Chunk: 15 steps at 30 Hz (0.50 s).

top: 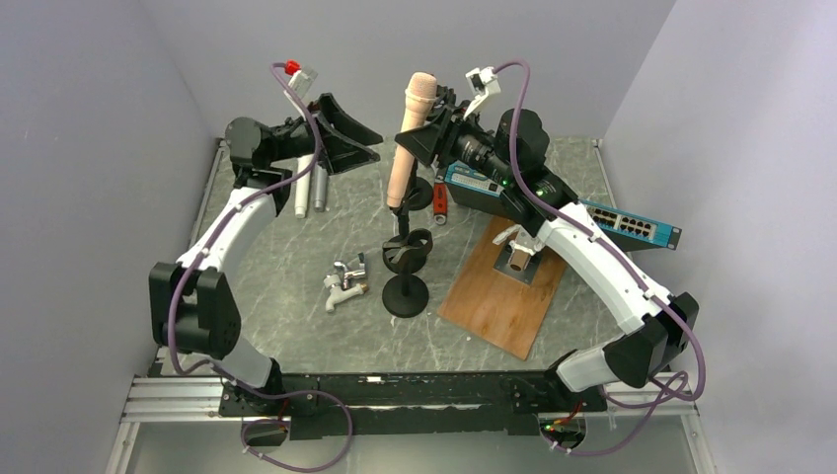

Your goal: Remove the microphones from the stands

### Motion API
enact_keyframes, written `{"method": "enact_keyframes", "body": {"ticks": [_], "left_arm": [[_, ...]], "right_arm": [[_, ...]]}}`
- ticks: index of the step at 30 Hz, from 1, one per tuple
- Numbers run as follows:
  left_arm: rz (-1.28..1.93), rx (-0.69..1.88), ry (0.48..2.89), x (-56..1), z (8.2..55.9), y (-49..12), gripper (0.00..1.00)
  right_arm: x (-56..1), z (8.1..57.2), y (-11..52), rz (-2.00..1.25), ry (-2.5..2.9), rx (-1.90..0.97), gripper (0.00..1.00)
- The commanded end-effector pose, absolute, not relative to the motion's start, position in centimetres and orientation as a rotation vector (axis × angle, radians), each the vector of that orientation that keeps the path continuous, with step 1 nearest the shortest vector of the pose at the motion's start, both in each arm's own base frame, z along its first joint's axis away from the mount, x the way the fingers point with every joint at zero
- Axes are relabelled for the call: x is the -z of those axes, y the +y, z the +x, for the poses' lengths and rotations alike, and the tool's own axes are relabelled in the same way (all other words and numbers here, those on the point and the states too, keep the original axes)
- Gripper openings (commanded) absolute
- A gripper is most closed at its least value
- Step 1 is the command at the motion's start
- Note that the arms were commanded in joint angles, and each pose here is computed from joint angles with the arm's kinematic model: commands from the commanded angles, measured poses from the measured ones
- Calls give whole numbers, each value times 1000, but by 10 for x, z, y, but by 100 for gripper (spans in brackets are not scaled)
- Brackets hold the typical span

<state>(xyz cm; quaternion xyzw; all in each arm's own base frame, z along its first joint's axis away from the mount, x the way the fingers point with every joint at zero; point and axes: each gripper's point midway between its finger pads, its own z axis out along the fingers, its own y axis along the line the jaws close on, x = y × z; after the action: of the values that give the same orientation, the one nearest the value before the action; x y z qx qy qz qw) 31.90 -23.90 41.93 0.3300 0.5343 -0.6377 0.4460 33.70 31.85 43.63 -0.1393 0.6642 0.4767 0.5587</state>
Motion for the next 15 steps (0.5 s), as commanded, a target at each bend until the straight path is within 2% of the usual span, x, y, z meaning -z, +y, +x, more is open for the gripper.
{"method": "enact_keyframes", "body": {"ticks": [1,4,10,15], "left_arm": [[782,1359,1408,-416,328,-244,80],[824,1222,1470,-405,332,-249,79],[842,1312,1437,-405,326,-258,79],[876,1298,1450,-401,320,-268,74]], "right_arm": [[-465,328,319,-337,1474,-1186,0],[-467,325,323,-352,1461,-1217,0],[-461,325,330,-360,1469,-1267,0],[-458,323,336,-361,1461,-1323,0]]}}
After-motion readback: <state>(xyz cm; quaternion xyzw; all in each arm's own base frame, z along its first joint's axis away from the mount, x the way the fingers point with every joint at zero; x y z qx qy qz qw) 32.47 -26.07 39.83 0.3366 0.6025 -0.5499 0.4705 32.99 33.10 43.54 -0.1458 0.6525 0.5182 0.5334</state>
